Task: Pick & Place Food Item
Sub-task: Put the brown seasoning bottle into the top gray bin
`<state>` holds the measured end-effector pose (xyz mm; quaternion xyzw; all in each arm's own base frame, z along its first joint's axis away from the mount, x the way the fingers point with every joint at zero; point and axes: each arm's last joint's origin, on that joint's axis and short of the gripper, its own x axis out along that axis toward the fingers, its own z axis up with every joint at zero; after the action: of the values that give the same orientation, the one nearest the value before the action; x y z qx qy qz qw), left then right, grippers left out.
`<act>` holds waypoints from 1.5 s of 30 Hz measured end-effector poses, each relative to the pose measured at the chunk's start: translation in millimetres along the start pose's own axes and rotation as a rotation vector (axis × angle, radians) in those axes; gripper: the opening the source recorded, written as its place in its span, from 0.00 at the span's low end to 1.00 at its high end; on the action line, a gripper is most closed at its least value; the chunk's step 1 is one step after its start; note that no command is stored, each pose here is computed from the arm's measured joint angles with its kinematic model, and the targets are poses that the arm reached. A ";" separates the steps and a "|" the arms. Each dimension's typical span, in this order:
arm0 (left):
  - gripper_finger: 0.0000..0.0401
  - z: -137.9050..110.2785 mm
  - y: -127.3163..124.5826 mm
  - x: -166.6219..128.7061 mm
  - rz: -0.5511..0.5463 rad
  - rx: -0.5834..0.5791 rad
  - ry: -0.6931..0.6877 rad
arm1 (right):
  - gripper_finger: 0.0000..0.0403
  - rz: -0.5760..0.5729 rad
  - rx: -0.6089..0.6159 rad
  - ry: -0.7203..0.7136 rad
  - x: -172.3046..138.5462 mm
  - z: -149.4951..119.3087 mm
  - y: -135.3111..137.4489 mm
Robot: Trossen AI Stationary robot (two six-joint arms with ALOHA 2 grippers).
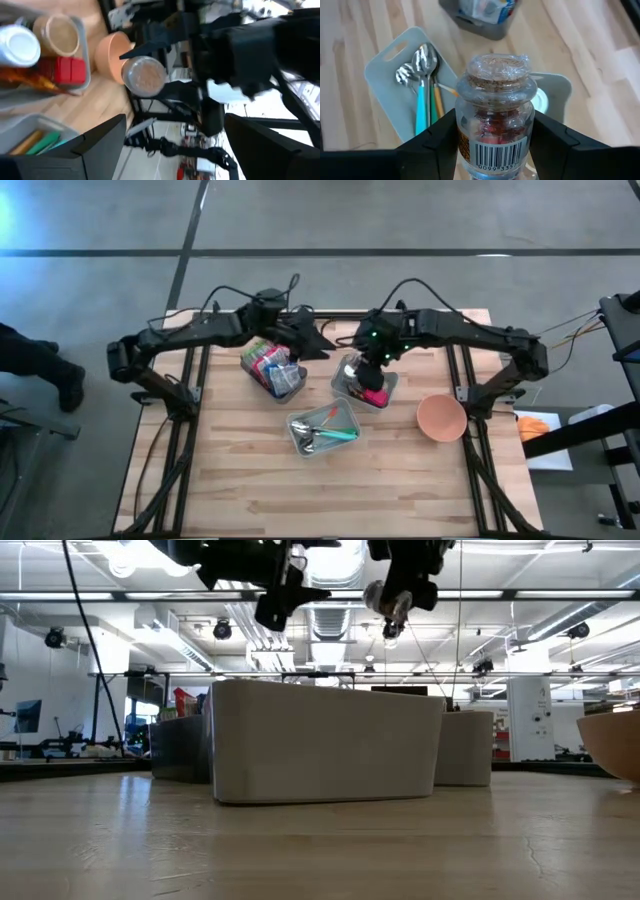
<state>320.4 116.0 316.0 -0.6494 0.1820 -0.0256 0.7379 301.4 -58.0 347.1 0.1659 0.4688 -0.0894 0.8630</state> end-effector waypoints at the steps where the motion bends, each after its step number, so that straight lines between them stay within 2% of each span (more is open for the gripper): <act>1: 0.84 0.3 1.8 3.6 0.007 -0.009 0.022 | 0.46 0.003 -0.009 0.008 2.3 1.7 3.0; 6: 0.84 -1.3 15.1 16.7 0.067 -0.061 0.102 | 0.46 0.027 -0.058 -0.003 5.1 12.9 18.0; 14: 0.84 -2.9 22.5 26.4 0.086 -0.074 0.125 | 0.46 0.045 -0.076 0.003 10.8 26.7 27.5; 22: 0.84 -5.0 29.7 34.9 0.107 -0.092 0.146 | 0.46 0.066 -0.091 0.021 22.4 35.3 29.7; 33: 0.83 -6.4 30.4 36.7 0.106 -0.083 0.156 | 0.46 0.079 -0.091 0.029 23.5 34.1 31.3; 36: 0.77 -6.7 29.5 37.2 0.098 -0.064 0.156 | 0.46 0.080 -0.089 0.027 23.2 34.2 31.7; 43: 0.46 -5.6 26.8 37.7 0.079 -0.035 0.138 | 0.46 0.075 -0.072 0.032 23.3 33.7 31.2; 45: 0.40 -6.2 26.8 38.2 0.076 -0.032 0.138 | 0.46 0.069 -0.062 0.041 23.3 32.6 30.7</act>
<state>348.8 103.8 280.5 -0.6503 0.2572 -0.0392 0.7137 349.0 -41.5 350.2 0.1568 0.4830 -0.0414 0.8604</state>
